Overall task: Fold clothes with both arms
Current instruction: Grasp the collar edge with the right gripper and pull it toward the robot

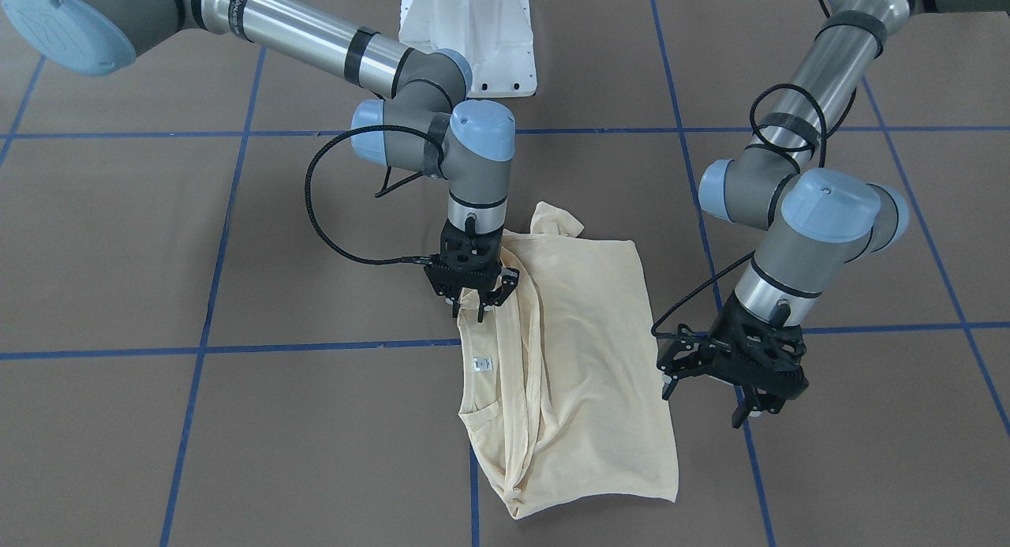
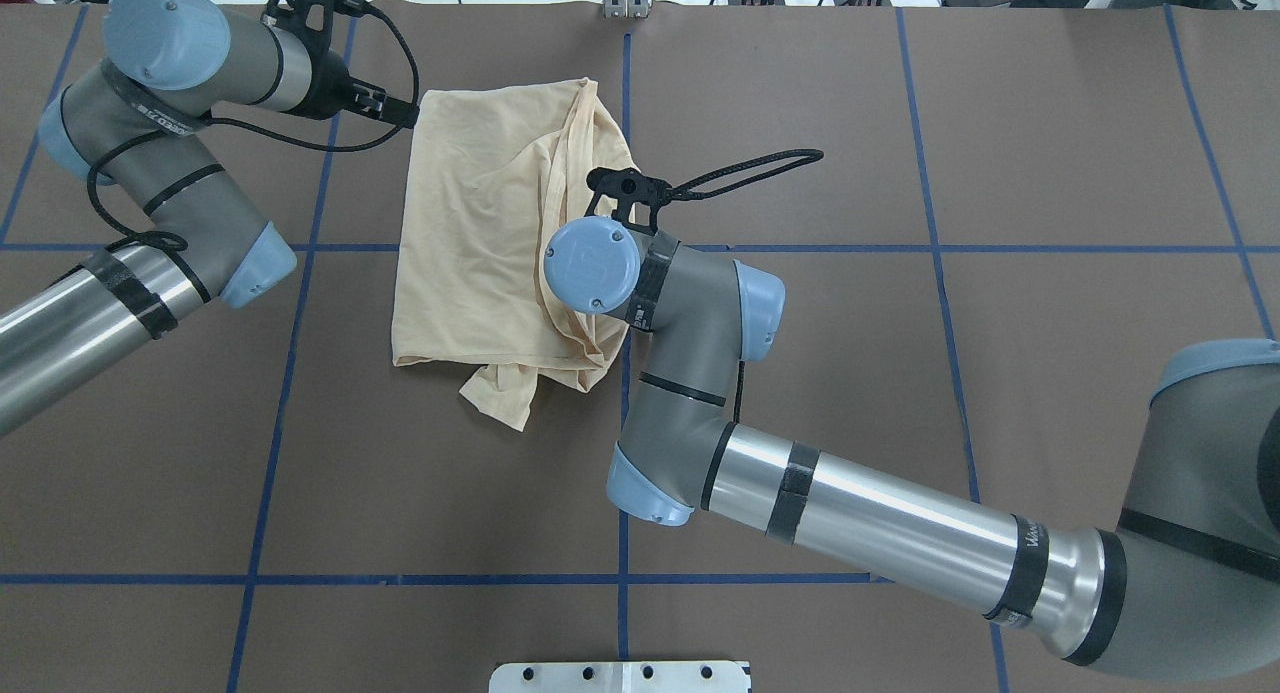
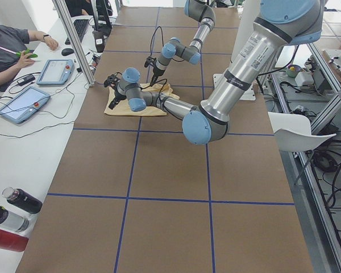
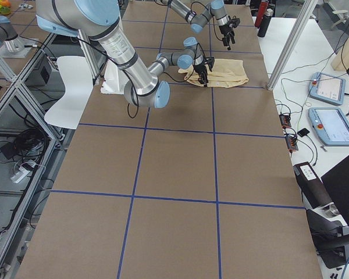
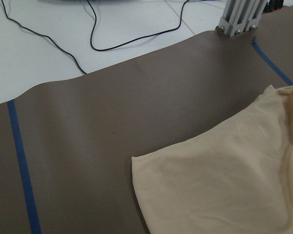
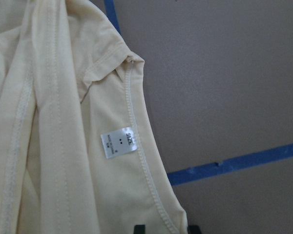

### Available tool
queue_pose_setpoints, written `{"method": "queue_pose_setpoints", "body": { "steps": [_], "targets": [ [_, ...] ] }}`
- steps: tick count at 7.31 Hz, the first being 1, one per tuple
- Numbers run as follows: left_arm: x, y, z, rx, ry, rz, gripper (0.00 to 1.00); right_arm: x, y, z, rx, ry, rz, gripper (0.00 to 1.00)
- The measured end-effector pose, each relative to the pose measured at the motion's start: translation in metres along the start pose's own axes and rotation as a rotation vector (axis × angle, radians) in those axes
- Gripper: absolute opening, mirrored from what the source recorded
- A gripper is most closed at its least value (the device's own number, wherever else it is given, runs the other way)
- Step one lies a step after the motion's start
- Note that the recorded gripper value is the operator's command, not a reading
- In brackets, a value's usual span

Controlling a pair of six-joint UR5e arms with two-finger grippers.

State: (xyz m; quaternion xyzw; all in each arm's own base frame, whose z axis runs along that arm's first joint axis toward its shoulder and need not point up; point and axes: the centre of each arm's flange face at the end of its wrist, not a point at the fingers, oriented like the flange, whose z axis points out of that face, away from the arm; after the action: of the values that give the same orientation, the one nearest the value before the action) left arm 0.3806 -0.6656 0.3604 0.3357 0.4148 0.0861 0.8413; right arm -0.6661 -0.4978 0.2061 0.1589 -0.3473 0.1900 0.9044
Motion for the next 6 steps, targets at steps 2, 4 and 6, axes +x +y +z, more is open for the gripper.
{"method": "queue_pose_setpoints", "body": {
  "steps": [2,4,6],
  "targets": [
    [0.000,0.000,0.000,0.000,0.000,0.000,1.00,0.003,0.001,-0.001,-0.002,-0.002,-0.002,0.00],
    [0.000,0.000,0.000,0.000,0.000,0.000,1.00,0.031,0.006,-0.008,-0.036,-0.023,-0.008,0.00],
    [0.000,0.000,0.000,0.001,0.000,0.000,1.00,0.099,0.015,-0.022,-0.057,-0.046,-0.021,0.00]
  ]
}}
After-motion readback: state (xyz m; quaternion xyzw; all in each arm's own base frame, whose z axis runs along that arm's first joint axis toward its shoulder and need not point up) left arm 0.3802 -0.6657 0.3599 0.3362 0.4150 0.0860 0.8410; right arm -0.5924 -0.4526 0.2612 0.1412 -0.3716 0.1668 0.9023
